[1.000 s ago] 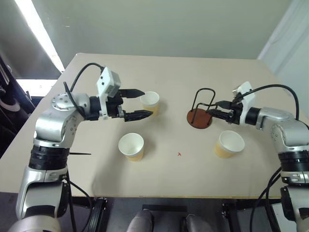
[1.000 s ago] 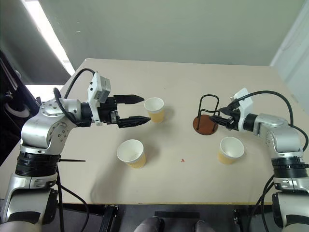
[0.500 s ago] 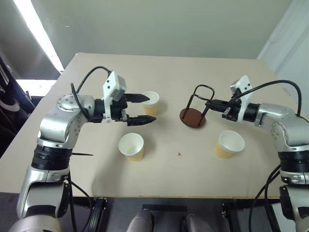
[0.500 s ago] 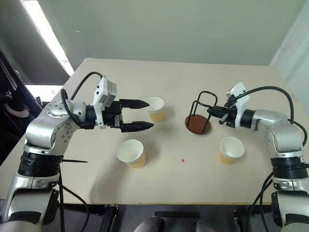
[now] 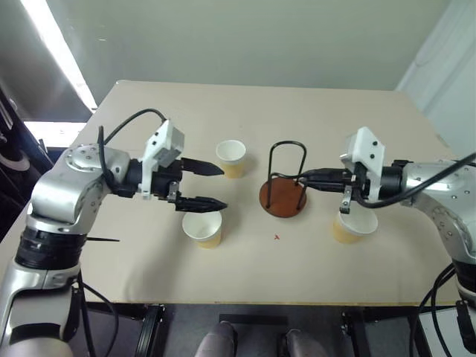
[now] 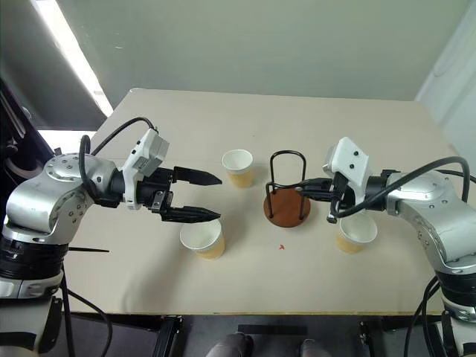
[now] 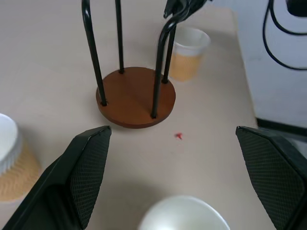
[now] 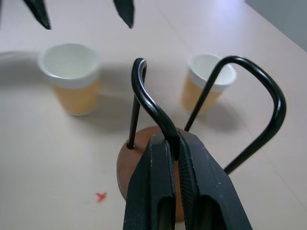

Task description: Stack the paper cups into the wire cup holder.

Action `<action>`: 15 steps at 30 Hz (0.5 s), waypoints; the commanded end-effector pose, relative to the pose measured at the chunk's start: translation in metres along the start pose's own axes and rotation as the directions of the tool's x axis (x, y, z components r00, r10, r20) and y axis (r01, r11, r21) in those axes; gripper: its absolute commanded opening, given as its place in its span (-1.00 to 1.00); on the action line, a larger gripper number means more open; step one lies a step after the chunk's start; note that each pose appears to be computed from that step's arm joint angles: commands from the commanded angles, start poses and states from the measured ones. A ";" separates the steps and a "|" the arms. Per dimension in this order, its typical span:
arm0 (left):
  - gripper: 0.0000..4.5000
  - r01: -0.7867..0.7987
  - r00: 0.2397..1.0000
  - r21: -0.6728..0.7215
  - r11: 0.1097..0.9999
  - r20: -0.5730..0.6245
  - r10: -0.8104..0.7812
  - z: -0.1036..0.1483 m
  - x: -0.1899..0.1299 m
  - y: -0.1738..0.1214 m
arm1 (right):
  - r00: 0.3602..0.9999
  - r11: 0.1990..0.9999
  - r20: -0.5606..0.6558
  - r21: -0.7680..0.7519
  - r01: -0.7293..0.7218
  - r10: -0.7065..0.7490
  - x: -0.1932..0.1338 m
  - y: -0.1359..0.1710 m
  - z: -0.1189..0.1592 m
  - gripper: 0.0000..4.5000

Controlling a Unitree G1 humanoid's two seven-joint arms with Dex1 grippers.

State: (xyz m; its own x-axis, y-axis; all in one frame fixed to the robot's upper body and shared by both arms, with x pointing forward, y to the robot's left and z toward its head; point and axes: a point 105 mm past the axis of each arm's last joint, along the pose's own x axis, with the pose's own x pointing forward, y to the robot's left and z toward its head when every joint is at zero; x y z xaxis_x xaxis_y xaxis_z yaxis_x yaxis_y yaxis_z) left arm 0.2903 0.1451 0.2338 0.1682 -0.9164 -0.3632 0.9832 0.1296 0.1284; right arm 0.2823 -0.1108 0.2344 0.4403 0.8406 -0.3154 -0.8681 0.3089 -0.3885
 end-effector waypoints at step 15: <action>1.00 0.101 0.995 0.035 0.994 -0.025 -0.100 0.006 0.011 -0.022 | 0.993 0.994 -0.021 0.011 -0.112 0.112 0.012 0.035 -0.012 -0.99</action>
State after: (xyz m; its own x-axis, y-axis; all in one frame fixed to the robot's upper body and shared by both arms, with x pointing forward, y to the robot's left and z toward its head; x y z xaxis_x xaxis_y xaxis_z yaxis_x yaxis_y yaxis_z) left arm 0.2713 0.1333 0.2226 0.0662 -0.9129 -0.4028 0.9961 0.0366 0.0807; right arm 0.2597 -0.0969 0.2001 0.3312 0.8586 -0.3913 -0.9294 0.2253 -0.2923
